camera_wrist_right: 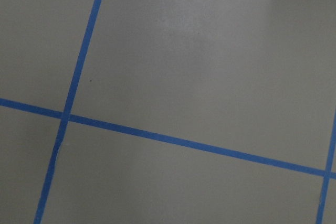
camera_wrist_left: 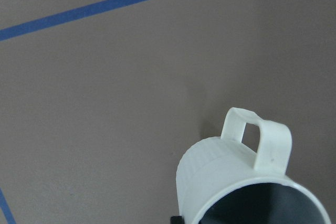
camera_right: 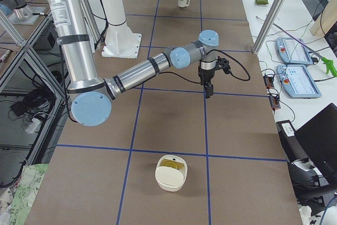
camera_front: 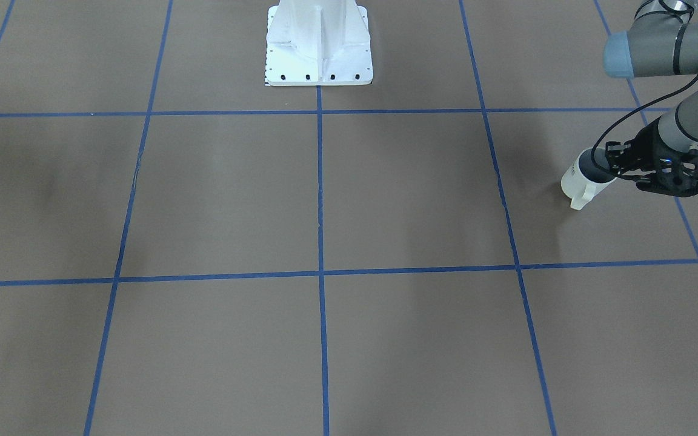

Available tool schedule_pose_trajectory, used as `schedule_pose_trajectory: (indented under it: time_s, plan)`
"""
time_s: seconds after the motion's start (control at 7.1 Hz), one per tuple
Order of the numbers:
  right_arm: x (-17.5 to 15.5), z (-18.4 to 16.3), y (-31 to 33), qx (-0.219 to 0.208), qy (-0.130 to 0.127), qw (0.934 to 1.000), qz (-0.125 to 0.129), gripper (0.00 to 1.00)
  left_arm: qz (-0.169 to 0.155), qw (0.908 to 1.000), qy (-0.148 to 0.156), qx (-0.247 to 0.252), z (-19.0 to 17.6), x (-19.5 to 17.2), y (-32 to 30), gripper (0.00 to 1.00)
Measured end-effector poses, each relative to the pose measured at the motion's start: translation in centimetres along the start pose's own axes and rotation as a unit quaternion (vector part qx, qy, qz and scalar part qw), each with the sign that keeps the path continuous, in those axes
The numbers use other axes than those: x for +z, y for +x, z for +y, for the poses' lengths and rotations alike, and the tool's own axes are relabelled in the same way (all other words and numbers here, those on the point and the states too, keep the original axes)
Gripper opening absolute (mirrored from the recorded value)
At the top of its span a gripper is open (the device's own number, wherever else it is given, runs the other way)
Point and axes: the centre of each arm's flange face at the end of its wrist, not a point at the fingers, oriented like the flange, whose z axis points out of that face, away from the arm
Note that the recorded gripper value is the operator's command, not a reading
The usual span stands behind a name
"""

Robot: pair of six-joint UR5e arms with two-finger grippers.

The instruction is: Left arm hands cup to right arm to dump lemon

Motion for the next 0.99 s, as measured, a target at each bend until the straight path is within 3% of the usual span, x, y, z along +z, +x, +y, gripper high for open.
schedule_pose_trajectory:
  time_s: [0.28, 0.56, 0.99]
  plan:
    - [-0.5, 0.2, 1.2, 0.015, -0.003, 0.9998, -0.012, 0.99, 0.003, 0.9996, 0.024, -0.011, -0.4, -2.2, -1.5, 1.00]
    - [-1.6, 1.1, 4.4, 0.045, -0.001, 0.9988, -0.021, 0.99, 0.001, 0.9965, 0.074, -0.039, -1.3, -7.7, -6.2, 1.00]
    - [-2.3, 5.2, 12.2, 0.117, -0.004, 0.9925, -0.035, 0.99, 0.041, 0.9908, 0.101, -0.080, -3.8, -12.1, -12.9, 1.00]
